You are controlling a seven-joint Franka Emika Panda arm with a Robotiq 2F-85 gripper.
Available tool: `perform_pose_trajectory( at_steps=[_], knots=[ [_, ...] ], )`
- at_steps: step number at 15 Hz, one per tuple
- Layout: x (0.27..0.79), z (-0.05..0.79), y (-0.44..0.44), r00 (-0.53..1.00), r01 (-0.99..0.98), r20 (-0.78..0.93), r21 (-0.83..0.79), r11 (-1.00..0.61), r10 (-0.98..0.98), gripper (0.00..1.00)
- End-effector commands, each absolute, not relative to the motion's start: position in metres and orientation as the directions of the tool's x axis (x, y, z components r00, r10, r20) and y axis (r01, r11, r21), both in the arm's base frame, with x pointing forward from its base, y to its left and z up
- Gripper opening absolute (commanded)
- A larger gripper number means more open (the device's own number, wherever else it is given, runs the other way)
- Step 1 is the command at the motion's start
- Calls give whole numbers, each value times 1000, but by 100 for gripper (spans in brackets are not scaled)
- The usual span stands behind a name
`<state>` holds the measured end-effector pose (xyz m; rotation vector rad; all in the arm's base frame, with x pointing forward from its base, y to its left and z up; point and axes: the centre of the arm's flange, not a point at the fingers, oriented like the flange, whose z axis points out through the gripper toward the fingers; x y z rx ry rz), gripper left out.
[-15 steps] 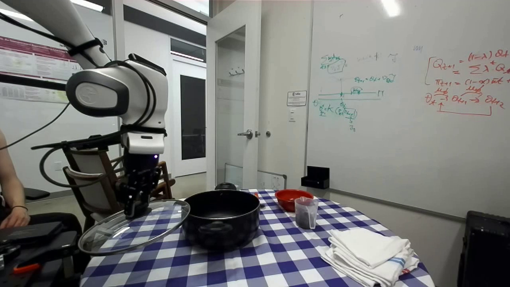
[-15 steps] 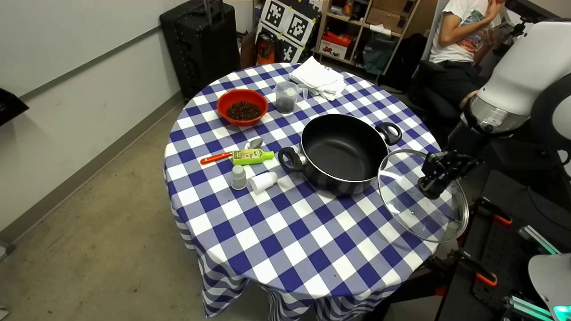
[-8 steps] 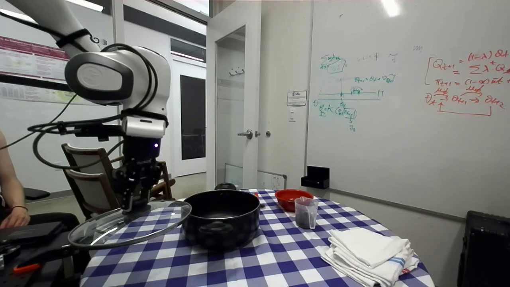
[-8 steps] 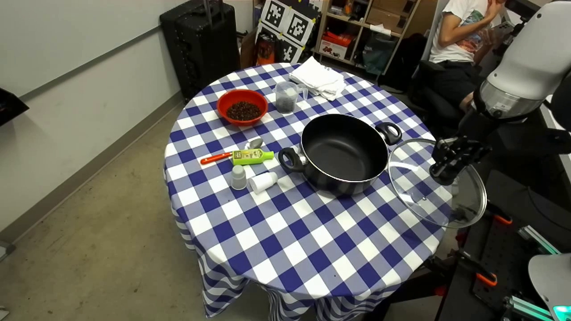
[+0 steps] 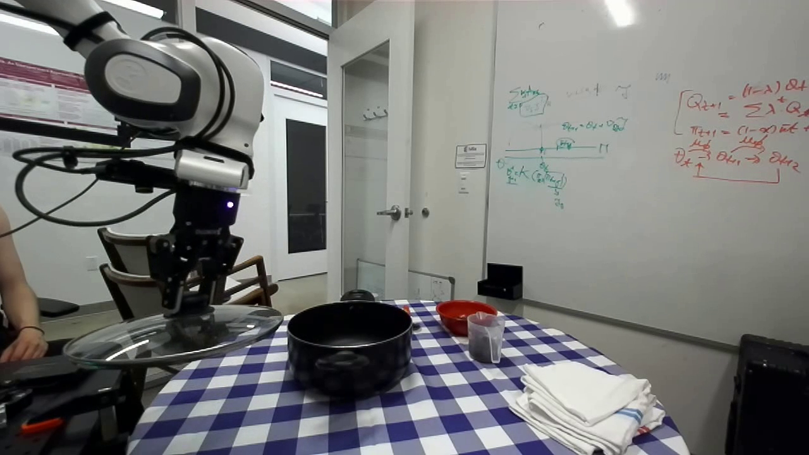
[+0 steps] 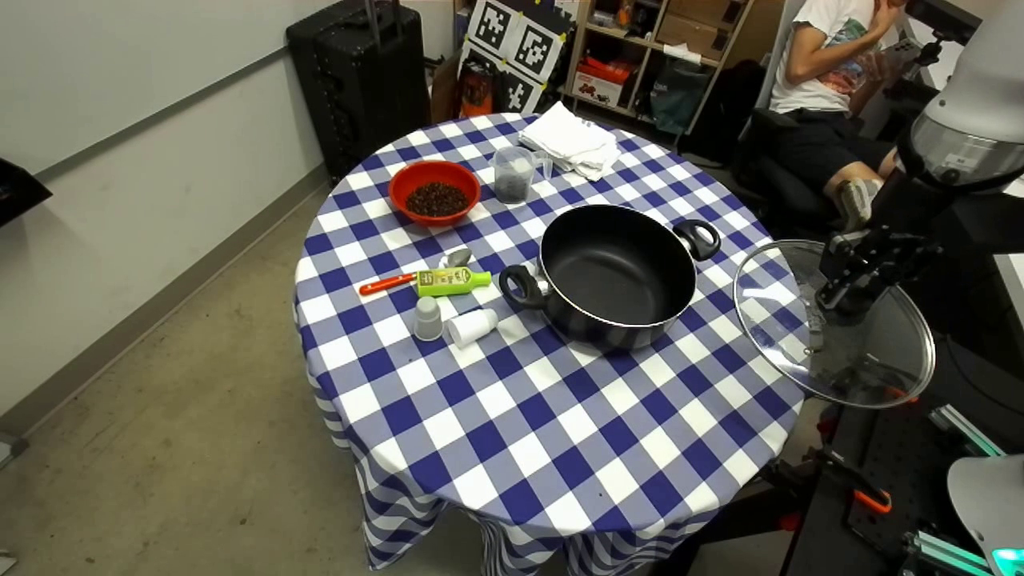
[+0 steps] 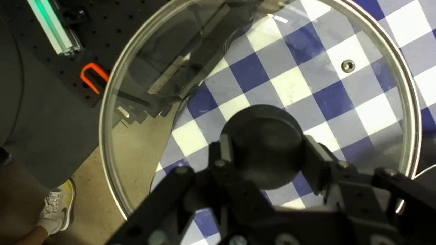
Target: Uncover the pot and put the lid on the table
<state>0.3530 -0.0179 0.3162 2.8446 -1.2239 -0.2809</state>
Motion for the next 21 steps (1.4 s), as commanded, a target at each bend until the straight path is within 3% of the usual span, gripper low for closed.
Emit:
perform_pose_trajectory(
  at_steps=[1, 10, 21],
  knots=[
    [307, 299, -12, 693, -695, -163, 108, -711, -702, 25],
    [320, 250, -13, 713, -637, -277, 127, -760, -644, 25],
    [334, 214, -30, 665, -717, -205, 93, -691, -718, 25]
  ],
)
